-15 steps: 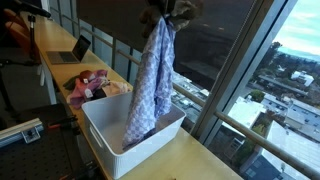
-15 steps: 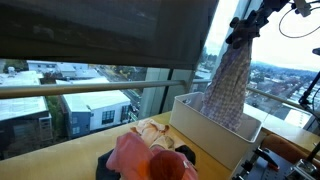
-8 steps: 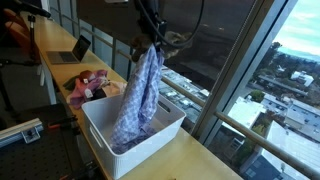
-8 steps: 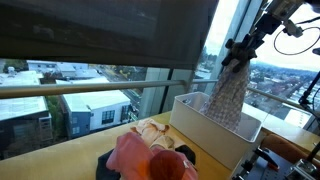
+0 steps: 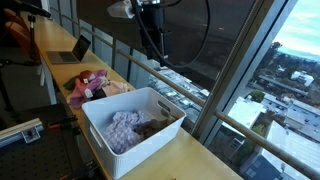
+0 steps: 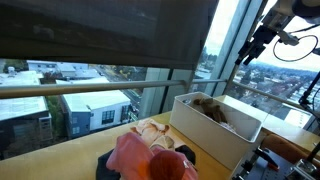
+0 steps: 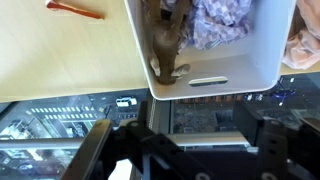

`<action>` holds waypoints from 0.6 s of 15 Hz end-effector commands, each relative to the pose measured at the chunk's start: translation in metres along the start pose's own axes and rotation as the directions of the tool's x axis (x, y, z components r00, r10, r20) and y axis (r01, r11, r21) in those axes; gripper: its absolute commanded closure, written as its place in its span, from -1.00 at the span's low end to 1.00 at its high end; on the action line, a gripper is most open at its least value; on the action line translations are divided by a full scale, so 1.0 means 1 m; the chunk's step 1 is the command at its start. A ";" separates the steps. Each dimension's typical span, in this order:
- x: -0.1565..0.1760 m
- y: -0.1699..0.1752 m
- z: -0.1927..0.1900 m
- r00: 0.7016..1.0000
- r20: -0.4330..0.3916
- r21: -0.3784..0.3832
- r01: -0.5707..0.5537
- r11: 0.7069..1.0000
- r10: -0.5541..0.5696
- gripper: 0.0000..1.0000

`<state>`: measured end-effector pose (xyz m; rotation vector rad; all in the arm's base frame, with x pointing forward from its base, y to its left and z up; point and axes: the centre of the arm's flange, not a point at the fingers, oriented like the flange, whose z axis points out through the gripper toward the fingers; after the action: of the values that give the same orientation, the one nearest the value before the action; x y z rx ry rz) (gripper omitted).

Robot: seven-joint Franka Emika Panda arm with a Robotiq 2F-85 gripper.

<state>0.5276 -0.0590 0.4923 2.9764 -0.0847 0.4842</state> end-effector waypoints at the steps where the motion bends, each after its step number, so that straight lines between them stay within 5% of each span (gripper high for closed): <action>1: -0.008 -0.022 0.002 1.000 -0.003 -0.008 0.029 1.000 -0.029 -1.00; 9: -0.048 -0.137 0.035 0.981 0.021 0.098 0.191 0.977 -0.193 -1.00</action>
<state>0.5127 0.0366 0.4453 3.0153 0.1534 0.4166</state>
